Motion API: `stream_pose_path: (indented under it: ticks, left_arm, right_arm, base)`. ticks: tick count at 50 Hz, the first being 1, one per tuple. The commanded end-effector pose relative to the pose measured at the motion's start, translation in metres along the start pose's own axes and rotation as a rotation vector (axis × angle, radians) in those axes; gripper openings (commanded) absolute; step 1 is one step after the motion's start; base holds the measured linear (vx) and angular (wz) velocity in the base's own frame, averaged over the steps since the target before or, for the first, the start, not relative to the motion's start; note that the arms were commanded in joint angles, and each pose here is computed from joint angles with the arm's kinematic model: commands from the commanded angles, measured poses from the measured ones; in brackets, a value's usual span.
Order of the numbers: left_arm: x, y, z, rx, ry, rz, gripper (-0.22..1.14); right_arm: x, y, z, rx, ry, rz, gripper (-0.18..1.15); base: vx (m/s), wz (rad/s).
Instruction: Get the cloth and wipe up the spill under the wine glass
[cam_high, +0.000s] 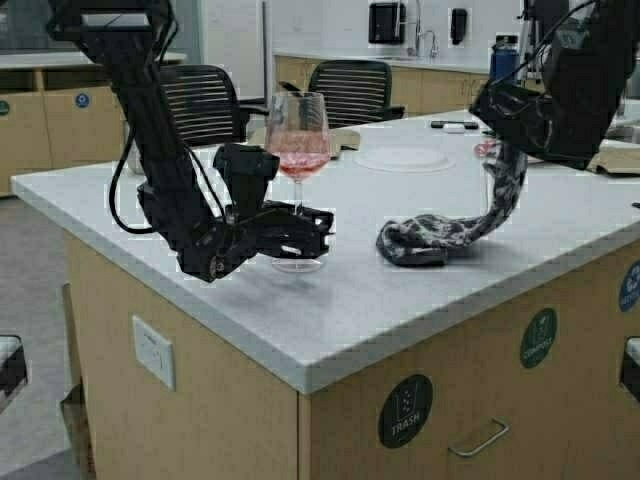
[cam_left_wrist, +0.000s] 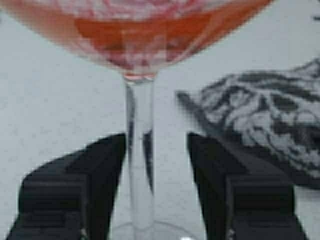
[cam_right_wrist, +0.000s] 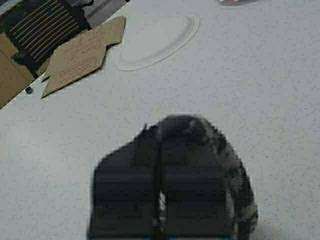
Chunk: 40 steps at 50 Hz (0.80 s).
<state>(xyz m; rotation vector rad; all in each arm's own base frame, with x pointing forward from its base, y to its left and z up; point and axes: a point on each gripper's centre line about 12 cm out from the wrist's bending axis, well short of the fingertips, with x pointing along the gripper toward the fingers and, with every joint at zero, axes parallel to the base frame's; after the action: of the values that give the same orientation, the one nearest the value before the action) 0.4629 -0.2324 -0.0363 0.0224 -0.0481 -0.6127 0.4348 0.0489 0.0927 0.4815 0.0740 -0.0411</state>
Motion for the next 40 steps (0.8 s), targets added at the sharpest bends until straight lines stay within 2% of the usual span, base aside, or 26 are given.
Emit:
stream_pose_path:
  ticks: [1,14,21,32,40]
  left_arm:
    - [0.006,-0.001,0.017,0.022,-0.039,-0.005,0.80]
    - [-0.017,-0.002,0.019,0.027,-0.029,0.013,0.80]
    - [-0.040,0.008,0.022,0.023,-0.045,0.082,0.80]
    - [-0.083,0.004,0.032,0.010,-0.053,0.094,0.80]
    - [-0.113,-0.001,0.054,0.001,-0.050,0.096,0.80]
  right_arm:
    - [-0.001,0.013,0.018,-0.002,-0.045,0.042,0.07]
    - [-0.004,0.012,0.015,-0.008,-0.030,0.049,0.07]
    - [-0.004,0.015,0.016,-0.009,-0.029,0.059,0.07]
    - [-0.004,0.017,0.019,-0.007,-0.039,0.067,0.07]
    - [-0.012,0.028,0.025,-0.025,-0.041,0.100,0.07]
  base:
    - [0.00,0.00]
    - [0.00,0.00]
    - [0.00,0.00]
    - [0.00,0.00]
    - [0.00,0.00]
